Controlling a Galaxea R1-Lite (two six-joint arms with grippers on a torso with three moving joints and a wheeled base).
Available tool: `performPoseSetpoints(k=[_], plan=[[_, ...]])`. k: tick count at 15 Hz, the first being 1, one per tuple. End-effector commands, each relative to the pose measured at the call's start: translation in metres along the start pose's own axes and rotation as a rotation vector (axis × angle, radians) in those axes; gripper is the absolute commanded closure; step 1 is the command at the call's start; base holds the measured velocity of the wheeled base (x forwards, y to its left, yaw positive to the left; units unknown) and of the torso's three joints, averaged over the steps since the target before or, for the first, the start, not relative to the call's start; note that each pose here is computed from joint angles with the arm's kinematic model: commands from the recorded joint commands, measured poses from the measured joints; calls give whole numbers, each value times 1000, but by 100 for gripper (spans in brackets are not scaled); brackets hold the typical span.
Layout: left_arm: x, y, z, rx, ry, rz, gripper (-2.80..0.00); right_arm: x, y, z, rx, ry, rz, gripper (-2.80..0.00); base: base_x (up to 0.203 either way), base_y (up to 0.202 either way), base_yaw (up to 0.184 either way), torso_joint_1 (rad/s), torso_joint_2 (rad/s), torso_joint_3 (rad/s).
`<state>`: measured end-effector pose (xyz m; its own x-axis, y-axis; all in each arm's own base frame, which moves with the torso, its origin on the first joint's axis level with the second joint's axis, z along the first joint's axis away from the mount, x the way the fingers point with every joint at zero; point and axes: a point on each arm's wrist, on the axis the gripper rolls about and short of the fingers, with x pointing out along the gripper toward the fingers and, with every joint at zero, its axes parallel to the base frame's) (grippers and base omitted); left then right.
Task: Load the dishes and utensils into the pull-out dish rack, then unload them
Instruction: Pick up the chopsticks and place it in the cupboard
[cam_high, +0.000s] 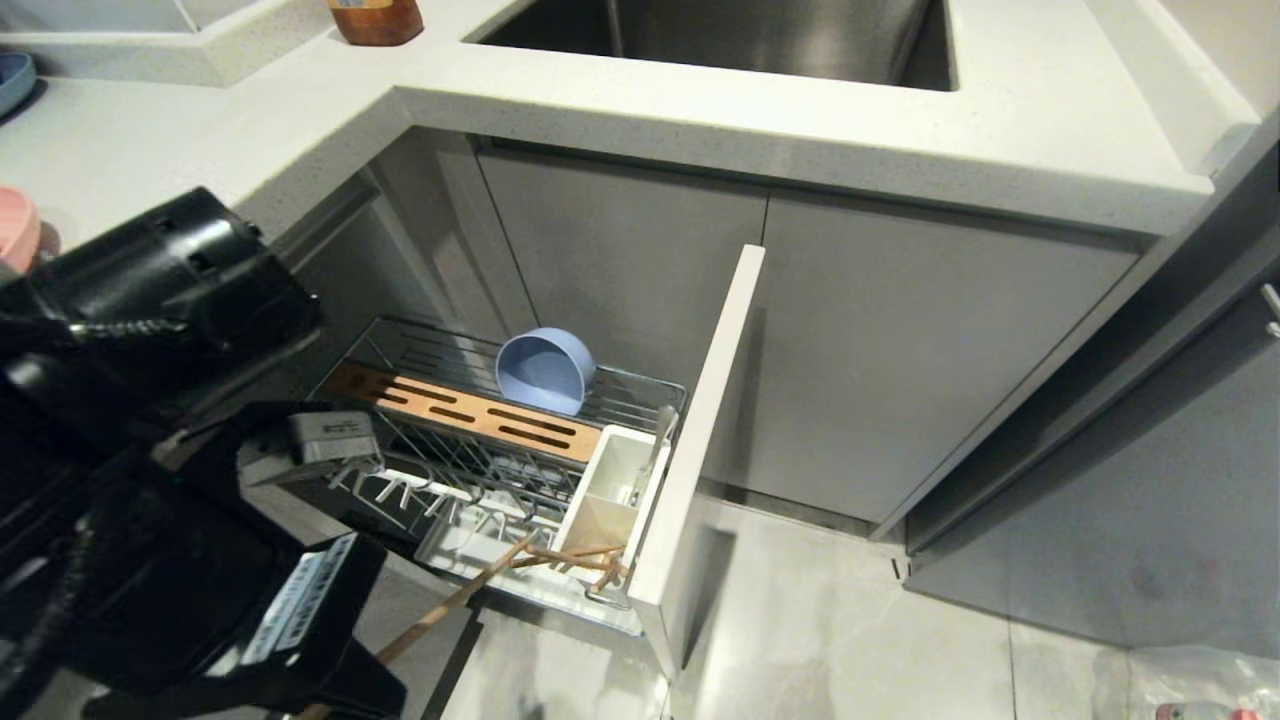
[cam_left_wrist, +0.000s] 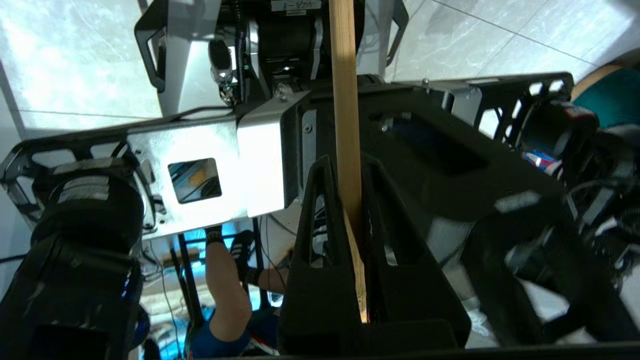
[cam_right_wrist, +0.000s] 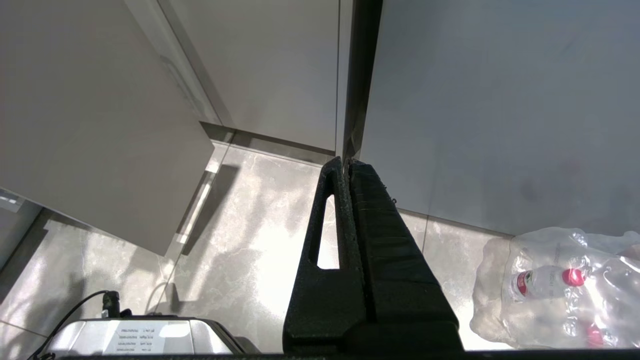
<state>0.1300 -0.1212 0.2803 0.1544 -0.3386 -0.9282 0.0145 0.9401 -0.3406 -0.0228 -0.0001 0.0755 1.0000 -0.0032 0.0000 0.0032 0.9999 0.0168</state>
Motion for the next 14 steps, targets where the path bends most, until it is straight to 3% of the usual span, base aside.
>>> performPoseSetpoints(k=[1,4,14], plan=[[18,-10,15,-17,46,45,0,0,0,0,0,2,0,0,0,0,0,0,0,0],[42,-14,36,-58,92,91,0,0,0,0,0,2,0,0,0,0,0,0,0,0],[71,-16,81,-110,98,27,0,0,0,0,0,2,0,0,0,0,0,0,0,0]])
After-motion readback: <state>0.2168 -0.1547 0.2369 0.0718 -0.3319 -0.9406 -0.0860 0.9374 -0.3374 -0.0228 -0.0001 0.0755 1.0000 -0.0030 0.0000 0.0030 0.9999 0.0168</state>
